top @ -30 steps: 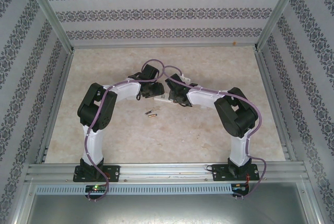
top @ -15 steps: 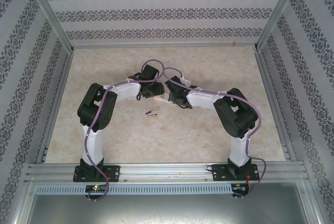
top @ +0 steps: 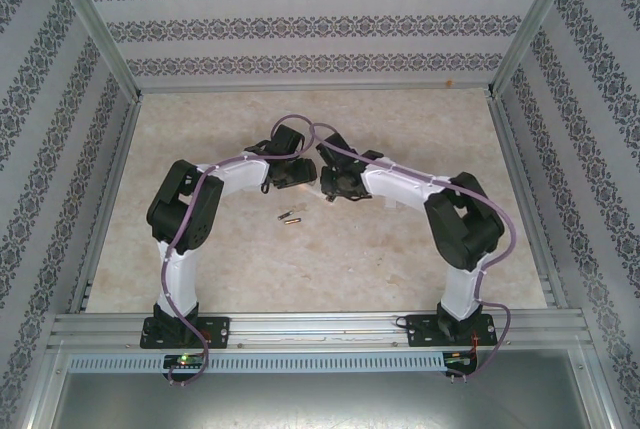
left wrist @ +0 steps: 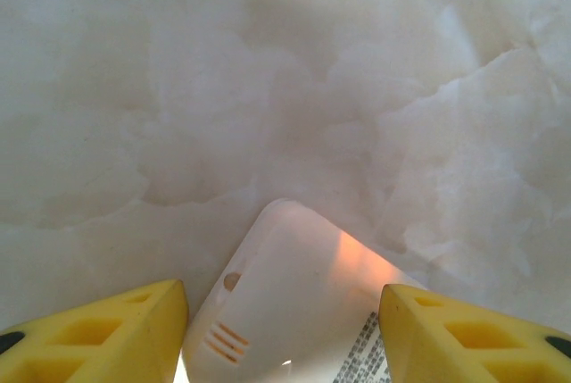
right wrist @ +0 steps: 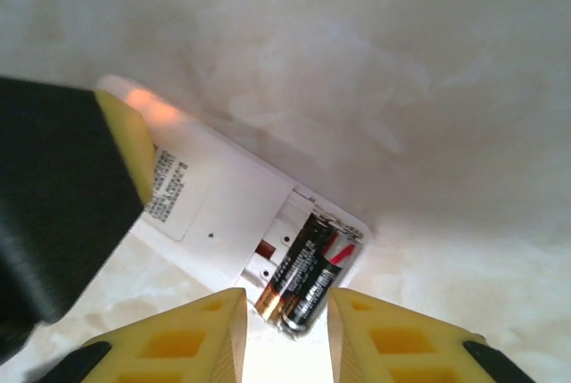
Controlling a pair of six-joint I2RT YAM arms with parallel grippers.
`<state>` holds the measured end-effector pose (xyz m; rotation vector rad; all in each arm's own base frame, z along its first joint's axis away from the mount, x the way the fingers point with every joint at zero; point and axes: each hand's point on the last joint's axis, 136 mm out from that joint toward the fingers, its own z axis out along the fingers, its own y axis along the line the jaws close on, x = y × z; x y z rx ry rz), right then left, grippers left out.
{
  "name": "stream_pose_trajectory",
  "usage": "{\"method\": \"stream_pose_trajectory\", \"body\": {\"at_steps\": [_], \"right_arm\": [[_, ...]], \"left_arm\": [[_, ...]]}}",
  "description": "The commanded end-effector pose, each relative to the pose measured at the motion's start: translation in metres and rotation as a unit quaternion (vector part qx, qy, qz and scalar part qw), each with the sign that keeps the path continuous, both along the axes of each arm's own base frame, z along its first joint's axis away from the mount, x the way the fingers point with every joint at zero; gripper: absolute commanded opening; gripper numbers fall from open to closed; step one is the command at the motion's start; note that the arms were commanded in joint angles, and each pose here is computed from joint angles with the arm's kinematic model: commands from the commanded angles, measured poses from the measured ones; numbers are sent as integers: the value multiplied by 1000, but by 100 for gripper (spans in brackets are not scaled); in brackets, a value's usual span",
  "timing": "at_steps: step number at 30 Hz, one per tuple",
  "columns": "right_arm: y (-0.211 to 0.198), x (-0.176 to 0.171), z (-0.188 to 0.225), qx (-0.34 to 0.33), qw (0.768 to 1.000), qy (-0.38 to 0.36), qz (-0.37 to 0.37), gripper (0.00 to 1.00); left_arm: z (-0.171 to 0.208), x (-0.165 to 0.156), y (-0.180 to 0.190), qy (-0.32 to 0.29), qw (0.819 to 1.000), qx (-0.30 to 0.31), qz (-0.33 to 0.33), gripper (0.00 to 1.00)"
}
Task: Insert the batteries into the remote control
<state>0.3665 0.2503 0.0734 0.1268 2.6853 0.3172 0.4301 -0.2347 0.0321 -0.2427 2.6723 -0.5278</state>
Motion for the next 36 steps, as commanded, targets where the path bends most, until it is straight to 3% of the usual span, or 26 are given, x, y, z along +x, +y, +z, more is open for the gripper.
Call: {"method": "stream_pose_trajectory", "body": {"at_steps": [1, 4, 8, 15, 21, 25, 27, 28, 30, 32, 33, 34, 36], "right_arm": [[-29, -4, 27, -29, 999, -17, 0, 32], [-72, -12, 27, -82, 996, -17, -40, 34], [-117, -24, 7, -131, 989, 17, -63, 45], [-129, -29, -41, -117, 987, 93, -58, 48], [-119, -26, -60, -97, 988, 111, -55, 29], [-109, -23, -47, -65, 992, 98, -43, 11], [-98, -22, -25, -26, 997, 74, -28, 6], [-88, -25, -10, 9, 998, 61, -9, 5], [-64, -36, 22, 98, 994, 41, 33, 4], [-43, -54, 59, 194, 978, 17, 76, 4], [-38, -61, 74, 220, 971, 7, 89, 4], [-37, -70, 91, 240, 965, -7, 102, 3], [-37, -83, 114, 262, 958, -24, 114, 2]], "left_arm": [[5, -18, 15, 22, 999, 24, 1, 61], [22, -20, 17, 8, 1000, 20, 1, 62], [54, -26, 21, -25, 1000, 7, 3, 72], [102, -50, 23, -81, 996, -30, -18, 92], [128, -69, 21, -125, 989, -64, -55, 100], [157, -79, -1, -195, 964, -124, -130, 100], [180, -85, -16, -262, 935, -155, -181, 100], [194, -92, -26, -310, 911, -166, -217, 100], [216, -116, -49, -412, 843, -162, -305, 100], [228, -153, -75, -504, 748, -134, -410, 100], [228, -166, -84, -530, 711, -119, -446, 100], [225, -176, -92, -550, 679, -101, -475, 100], [220, -184, -103, -575, 634, -73, -512, 100]]}}
